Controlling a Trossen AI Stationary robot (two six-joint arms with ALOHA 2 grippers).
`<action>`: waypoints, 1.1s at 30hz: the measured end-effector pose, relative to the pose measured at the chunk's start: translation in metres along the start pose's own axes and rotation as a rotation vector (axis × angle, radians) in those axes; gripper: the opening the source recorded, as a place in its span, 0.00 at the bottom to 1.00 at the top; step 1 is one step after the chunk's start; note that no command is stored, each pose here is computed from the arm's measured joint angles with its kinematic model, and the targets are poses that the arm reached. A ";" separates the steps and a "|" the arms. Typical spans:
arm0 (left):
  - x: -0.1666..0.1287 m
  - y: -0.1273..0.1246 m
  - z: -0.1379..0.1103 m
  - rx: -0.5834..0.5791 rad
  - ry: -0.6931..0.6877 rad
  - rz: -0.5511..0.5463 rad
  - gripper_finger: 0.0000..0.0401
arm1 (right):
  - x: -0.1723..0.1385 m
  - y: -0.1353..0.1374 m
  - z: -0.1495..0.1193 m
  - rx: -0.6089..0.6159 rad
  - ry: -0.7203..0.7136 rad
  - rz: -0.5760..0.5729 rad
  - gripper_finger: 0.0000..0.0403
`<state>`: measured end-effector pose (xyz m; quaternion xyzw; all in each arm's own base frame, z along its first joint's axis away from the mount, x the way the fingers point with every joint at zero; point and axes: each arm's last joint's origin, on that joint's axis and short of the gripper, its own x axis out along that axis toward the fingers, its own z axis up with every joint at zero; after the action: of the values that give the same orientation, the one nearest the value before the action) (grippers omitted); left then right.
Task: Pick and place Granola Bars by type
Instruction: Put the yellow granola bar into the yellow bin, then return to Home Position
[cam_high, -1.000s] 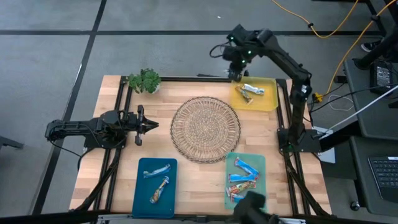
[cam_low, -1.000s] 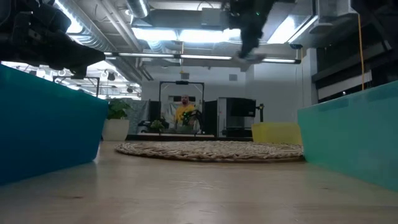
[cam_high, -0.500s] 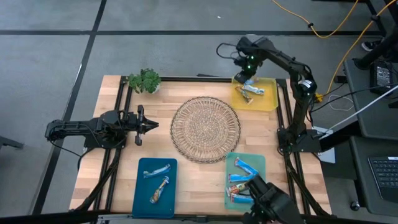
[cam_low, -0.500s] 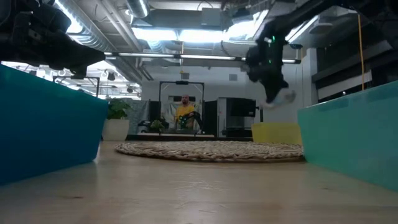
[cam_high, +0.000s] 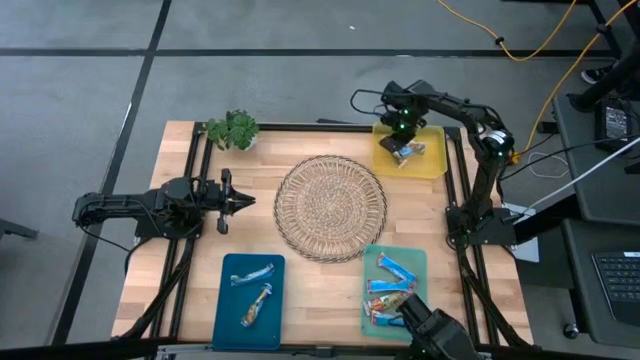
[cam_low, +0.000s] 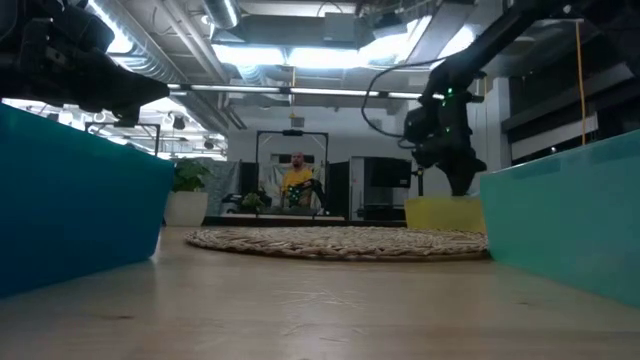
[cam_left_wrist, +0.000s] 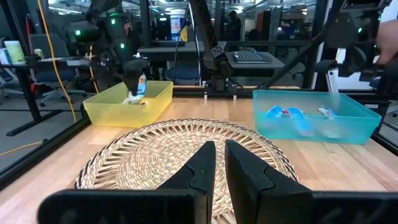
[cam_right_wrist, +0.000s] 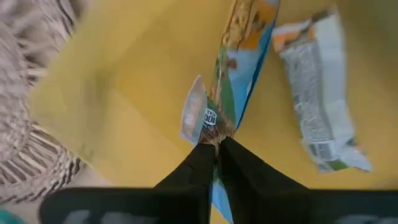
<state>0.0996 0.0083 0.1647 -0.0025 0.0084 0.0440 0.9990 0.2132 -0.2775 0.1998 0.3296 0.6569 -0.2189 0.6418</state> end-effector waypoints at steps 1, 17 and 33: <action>0.000 0.000 0.000 0.000 0.000 0.000 0.08 | -0.004 0.001 -0.002 -0.001 -0.021 -0.003 0.09; 0.000 0.000 0.000 0.000 0.000 -0.001 0.08 | -0.119 0.074 -0.084 -0.217 -0.504 0.182 0.40; 0.000 0.000 0.000 0.000 0.000 -0.001 0.08 | -0.076 0.172 -0.243 -0.824 -1.379 0.737 0.34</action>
<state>0.0996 0.0082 0.1647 -0.0025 0.0084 0.0438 0.9990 0.1630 0.0019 0.3177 0.0575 0.0022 0.1061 0.9927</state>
